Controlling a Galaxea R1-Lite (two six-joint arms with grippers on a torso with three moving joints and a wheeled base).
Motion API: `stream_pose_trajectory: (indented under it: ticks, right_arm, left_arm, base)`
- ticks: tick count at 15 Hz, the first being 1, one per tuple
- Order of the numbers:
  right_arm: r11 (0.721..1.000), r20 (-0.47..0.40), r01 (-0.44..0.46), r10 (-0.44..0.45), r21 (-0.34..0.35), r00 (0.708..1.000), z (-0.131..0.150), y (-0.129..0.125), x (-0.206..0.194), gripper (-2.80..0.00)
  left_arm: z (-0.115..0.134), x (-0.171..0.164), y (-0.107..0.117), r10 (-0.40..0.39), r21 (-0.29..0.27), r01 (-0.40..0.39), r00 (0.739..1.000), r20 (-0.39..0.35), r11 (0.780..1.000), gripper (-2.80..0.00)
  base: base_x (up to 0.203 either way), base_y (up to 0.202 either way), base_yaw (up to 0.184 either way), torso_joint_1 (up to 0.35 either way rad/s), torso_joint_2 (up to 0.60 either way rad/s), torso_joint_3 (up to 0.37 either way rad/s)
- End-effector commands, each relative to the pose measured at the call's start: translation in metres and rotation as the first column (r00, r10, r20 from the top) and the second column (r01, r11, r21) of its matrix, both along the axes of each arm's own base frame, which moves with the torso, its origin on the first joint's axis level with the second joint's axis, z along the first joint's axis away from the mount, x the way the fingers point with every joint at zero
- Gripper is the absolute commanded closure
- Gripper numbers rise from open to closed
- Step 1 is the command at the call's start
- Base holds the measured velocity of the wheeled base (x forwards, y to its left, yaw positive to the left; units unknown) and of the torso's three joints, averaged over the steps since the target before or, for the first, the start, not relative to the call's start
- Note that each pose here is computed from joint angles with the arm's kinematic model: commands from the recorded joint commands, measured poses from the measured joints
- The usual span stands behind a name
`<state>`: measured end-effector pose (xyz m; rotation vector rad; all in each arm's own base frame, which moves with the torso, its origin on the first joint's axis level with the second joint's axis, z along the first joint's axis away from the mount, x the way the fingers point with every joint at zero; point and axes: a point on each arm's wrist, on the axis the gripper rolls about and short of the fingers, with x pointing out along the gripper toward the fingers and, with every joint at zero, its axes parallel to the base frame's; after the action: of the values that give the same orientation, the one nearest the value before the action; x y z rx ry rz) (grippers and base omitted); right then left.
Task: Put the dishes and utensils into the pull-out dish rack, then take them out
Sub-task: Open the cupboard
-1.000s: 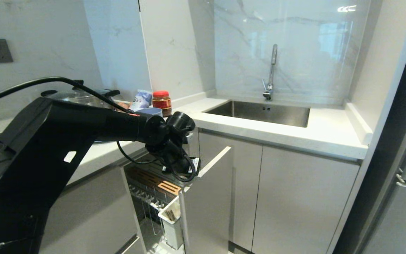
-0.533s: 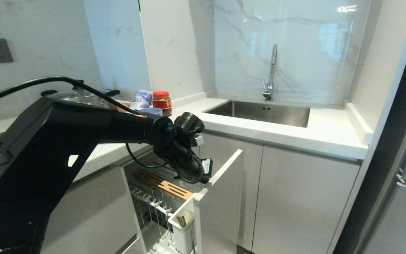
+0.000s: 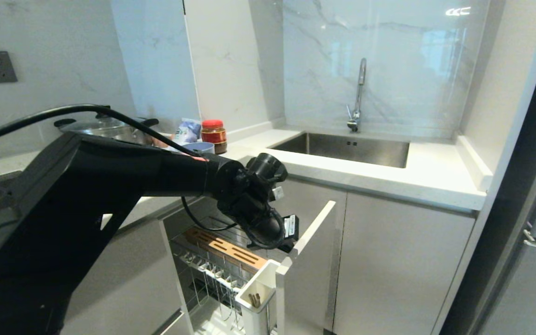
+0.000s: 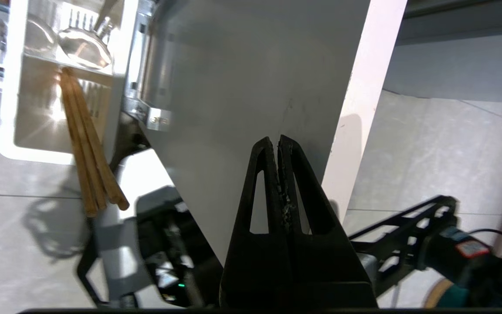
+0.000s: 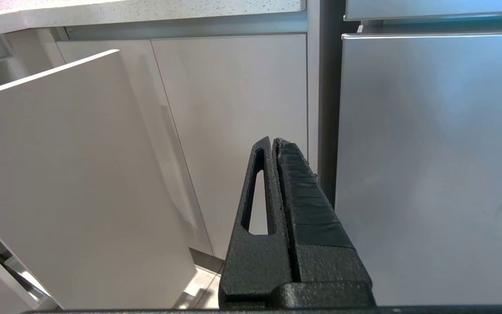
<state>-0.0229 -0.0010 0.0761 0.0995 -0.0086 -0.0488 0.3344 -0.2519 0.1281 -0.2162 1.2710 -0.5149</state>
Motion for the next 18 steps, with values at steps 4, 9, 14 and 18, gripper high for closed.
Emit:
stream_pose_trajectory:
  ticks: [4,9,14,18]
  right_arm:
    - [1.000,0.005,0.000,0.000,0.000,1.000,0.000,0.000,0.000,0.00]
    - [1.000,0.005,0.000,0.000,0.000,1.000,0.000,0.000,0.000,0.00]
    - [1.000,0.004,0.000,0.000,0.000,1.000,0.000,0.000,0.000,0.00]
    - [1.000,0.005,0.000,0.000,0.000,1.000,0.000,0.000,0.000,0.00]
  left_arm:
    - [-0.003,-0.017,-0.022,0.008,-0.021,-0.009,0.999,-0.053,1.000,0.00]
    - [-0.007,-0.021,-0.028,0.004,-0.018,-0.005,0.997,-0.072,1.000,0.00]
    - [-0.007,-0.019,-0.025,0.024,0.003,-0.024,0.998,-0.051,1.000,0.00]
    - [0.023,-0.004,0.002,0.111,-0.022,-0.111,0.993,0.039,0.994,0.00]
  base:
    - [0.000,0.000,0.000,0.000,0.00,0.000]
    - [0.000,0.000,0.000,0.000,0.00,0.000]
    - [0.000,0.000,0.000,0.000,0.00,0.000]
    - [0.000,0.000,0.000,0.000,0.00,0.000]
